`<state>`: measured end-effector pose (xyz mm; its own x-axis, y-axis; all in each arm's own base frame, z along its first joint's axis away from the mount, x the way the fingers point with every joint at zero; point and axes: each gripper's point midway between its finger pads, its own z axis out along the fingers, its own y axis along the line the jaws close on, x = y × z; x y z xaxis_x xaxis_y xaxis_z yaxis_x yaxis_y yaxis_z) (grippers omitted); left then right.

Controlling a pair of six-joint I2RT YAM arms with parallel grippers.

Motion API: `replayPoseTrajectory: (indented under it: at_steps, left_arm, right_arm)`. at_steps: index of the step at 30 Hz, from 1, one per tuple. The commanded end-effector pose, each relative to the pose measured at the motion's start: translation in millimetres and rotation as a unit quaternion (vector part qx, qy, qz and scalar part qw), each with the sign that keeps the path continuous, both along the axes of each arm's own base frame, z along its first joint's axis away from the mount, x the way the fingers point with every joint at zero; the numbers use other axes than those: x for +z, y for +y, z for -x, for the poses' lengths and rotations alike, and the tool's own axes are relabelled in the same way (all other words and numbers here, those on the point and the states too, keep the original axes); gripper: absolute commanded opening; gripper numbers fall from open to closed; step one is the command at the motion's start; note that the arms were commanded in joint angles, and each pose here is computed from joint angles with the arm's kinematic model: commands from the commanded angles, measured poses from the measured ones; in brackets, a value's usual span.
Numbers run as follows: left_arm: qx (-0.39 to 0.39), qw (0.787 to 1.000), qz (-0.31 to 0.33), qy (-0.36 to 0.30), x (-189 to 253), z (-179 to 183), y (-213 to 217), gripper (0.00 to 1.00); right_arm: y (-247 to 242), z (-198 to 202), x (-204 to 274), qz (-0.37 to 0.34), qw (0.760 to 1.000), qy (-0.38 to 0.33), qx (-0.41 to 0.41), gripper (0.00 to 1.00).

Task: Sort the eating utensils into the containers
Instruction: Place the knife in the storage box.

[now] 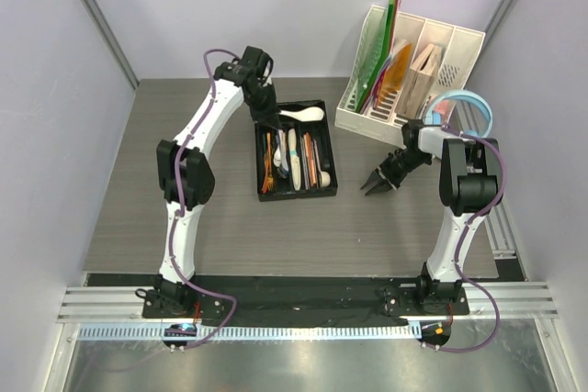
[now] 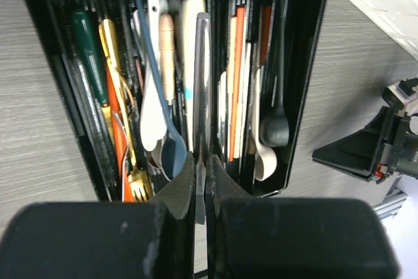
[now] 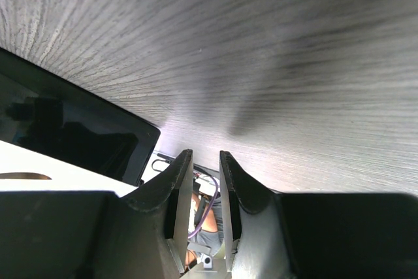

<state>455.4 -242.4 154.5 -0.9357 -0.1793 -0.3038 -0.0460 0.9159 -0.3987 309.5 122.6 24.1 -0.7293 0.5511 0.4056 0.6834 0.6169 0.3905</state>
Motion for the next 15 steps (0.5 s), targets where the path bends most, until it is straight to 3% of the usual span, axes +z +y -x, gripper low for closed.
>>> replayPoseTrajectory:
  at_steps: [1, 15]
  left_arm:
    - [-0.013, 0.999, 0.035, -0.028, 20.0, -5.2, -11.9, 0.0]
    - [0.003, 0.997, 0.036, -0.068, 28.6, -17.4, -7.6, 0.0]
  right_arm:
    - [16.1, 36.5, -2.1, -0.031, 0.995, 0.093, -0.004, 0.29]
    - [16.5, 32.9, -1.8, -0.032, 0.995, 0.091, -0.006, 0.29]
